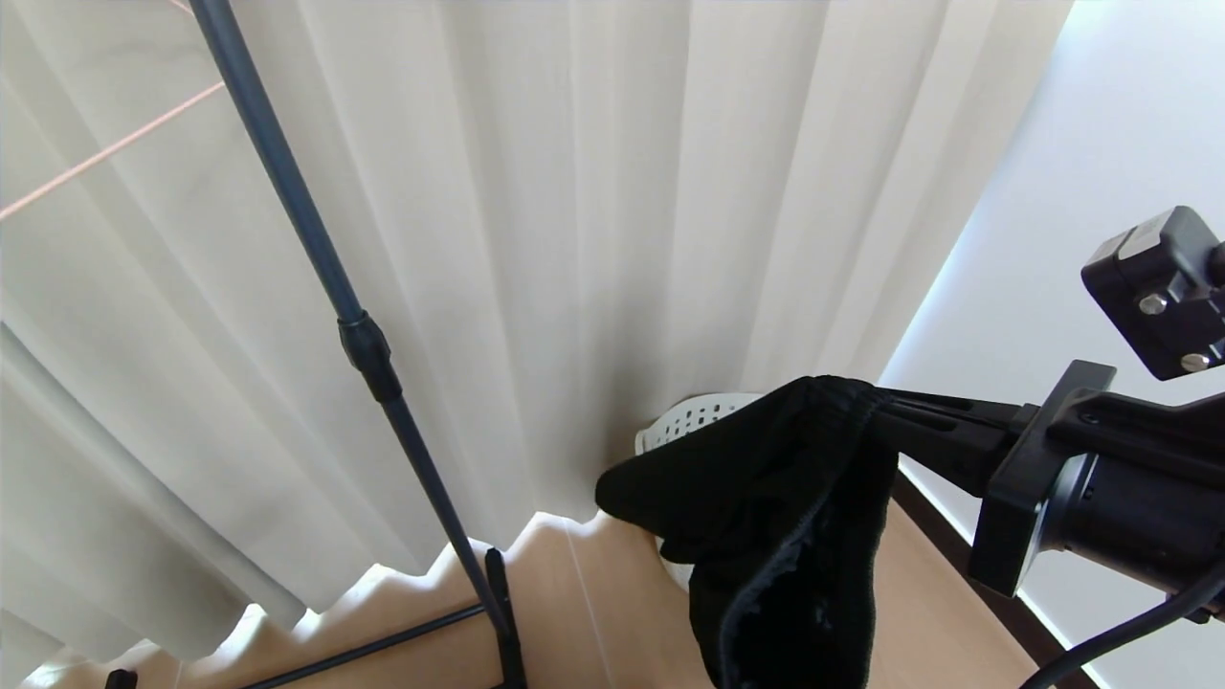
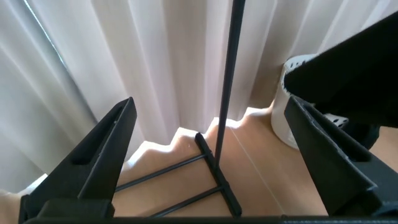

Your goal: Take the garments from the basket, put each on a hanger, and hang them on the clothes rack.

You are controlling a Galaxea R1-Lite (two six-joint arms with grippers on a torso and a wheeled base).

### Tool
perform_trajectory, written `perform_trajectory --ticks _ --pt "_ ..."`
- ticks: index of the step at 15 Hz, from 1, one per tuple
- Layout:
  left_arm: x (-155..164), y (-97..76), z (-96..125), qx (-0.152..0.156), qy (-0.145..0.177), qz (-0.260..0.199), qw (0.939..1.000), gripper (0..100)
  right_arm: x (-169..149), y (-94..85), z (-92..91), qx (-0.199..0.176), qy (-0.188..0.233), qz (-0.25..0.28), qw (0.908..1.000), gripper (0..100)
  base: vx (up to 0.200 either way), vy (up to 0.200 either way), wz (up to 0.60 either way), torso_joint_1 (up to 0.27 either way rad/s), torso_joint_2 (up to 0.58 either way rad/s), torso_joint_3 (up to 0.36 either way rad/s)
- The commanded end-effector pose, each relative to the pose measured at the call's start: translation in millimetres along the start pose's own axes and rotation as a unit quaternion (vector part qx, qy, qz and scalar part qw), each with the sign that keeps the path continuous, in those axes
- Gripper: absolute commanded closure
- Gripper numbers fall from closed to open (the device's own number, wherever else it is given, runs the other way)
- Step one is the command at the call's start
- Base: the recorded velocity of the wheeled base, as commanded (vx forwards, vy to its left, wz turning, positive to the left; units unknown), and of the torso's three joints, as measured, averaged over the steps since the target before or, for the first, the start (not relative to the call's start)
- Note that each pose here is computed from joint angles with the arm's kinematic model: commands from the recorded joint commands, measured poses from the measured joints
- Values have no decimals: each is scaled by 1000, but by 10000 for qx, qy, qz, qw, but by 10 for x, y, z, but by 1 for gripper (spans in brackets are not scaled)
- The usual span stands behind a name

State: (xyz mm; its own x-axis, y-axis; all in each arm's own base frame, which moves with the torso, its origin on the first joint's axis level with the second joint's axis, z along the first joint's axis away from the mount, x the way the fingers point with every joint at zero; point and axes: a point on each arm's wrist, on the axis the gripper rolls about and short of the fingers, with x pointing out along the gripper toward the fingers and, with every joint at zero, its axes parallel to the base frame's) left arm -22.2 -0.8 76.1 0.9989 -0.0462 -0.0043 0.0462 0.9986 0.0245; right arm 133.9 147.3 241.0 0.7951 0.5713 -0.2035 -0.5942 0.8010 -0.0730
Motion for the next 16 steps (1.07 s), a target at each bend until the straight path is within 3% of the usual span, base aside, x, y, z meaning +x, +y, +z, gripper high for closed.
perform_trajectory --ticks 1,7,16 --pt "1 0 1 -1 2 1 10000 0 22 9 -17 -15 49 13 10000 100 0 0 0 85 -349 -66" --pt "1 0 1 15 2 1 10000 0 18 8 -33 -66 72 14 10000 100 0 0 0 121 -450 -143" --pt "1 0 1 22 2 -7 10000 0 15 8 -56 -127 101 15 9999 100 0 0 0 182 -508 -307"
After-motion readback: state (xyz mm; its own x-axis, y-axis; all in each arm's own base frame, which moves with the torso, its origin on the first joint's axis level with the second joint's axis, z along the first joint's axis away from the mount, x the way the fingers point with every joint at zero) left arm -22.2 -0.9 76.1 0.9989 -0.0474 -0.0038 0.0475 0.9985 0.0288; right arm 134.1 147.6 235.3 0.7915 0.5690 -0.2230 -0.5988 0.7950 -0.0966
